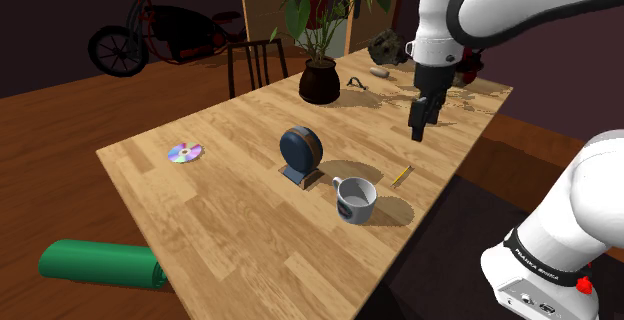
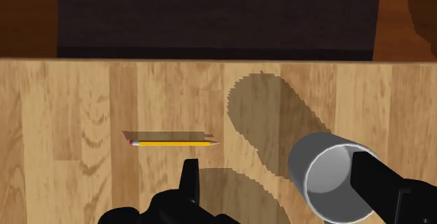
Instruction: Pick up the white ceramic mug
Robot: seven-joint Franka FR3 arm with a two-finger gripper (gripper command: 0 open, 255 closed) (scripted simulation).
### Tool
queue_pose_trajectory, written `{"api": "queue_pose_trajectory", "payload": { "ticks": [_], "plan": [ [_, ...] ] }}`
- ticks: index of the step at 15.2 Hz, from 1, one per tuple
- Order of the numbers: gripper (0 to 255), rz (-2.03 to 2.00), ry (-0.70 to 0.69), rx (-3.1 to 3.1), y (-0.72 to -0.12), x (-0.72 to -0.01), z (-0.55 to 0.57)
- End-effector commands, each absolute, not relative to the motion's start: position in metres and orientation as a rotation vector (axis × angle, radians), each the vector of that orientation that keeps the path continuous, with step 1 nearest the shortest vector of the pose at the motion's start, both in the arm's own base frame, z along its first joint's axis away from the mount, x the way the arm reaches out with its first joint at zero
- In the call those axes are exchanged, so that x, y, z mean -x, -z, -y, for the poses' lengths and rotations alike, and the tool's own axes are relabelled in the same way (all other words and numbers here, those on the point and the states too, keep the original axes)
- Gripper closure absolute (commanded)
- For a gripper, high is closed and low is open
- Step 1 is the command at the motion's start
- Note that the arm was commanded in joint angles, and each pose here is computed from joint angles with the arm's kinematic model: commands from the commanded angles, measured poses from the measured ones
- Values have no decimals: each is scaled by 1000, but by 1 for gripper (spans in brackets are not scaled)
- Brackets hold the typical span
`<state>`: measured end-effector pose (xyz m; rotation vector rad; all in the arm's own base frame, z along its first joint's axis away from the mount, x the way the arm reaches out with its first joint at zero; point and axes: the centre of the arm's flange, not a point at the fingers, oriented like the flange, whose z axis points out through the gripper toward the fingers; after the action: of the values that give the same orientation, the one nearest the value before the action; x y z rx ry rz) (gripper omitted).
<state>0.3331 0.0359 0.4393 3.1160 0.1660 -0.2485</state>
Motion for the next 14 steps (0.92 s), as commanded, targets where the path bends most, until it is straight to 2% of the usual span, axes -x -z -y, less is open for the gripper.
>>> {"api": "queue_pose_trajectory", "payload": {
  "ticks": [1, 14],
  "plan": [
    [0, -185, 229, -3124, -417, -340, -43],
    [0, -313, 128, -3170, -277, -392, -112]
  ]
}}
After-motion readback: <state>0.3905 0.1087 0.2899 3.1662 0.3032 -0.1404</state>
